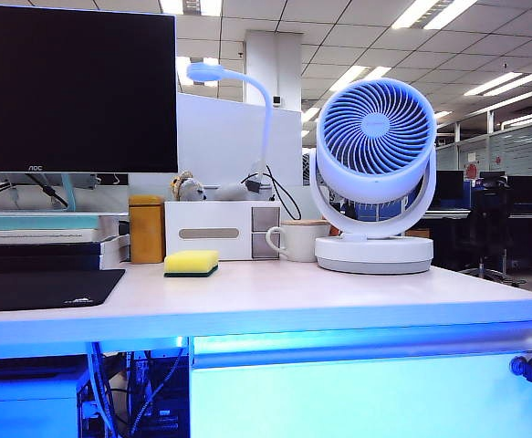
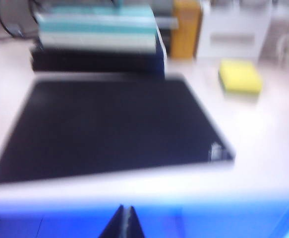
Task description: Open the drawer, place the cleaning sponge inside, then close the drawer.
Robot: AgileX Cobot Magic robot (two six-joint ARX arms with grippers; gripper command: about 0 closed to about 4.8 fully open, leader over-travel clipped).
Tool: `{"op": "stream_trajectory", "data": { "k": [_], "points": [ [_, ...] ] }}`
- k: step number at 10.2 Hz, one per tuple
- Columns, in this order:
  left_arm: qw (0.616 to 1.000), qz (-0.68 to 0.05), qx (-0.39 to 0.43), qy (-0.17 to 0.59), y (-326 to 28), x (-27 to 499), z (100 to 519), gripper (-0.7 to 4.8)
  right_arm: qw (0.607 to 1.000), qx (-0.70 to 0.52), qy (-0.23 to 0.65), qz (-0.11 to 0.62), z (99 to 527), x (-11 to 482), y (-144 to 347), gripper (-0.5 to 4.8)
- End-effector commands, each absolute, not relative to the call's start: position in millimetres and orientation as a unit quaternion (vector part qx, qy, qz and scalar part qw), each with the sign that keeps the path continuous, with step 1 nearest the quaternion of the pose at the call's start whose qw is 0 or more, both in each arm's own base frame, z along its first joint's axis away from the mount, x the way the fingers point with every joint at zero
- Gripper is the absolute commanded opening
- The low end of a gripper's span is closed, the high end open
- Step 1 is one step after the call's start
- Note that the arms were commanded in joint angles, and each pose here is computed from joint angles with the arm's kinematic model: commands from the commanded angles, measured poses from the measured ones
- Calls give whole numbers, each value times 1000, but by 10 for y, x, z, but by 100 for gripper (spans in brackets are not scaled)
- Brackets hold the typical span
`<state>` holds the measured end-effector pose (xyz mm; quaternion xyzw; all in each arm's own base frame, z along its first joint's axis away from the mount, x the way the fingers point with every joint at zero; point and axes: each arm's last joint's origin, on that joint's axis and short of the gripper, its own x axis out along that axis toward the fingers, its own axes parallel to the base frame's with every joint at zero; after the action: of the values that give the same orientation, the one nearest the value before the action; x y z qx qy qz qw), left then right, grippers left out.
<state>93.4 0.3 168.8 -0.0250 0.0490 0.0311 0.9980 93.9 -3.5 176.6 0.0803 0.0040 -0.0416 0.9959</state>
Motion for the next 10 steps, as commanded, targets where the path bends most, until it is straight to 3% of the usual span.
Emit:
{"op": "stream_trajectory", "data": {
  "k": [1,5,8,10],
  "points": [
    [996,55,-59,-37,21,818,2160,-5,988,101,-63,-96,2176,817,-68,-4],
    [990,79,-61,-95,37,800,3308,-5,974,179,-114,-81,2843,749,-66,-4],
    [994,33,-56,-93,6,995,3799,-5,972,186,-123,-78,3096,824,-67,-4],
    [998,-33,-33,-47,-41,1198,4133,-5,968,207,-118,-74,3205,972,-68,-4]
  ]
}}
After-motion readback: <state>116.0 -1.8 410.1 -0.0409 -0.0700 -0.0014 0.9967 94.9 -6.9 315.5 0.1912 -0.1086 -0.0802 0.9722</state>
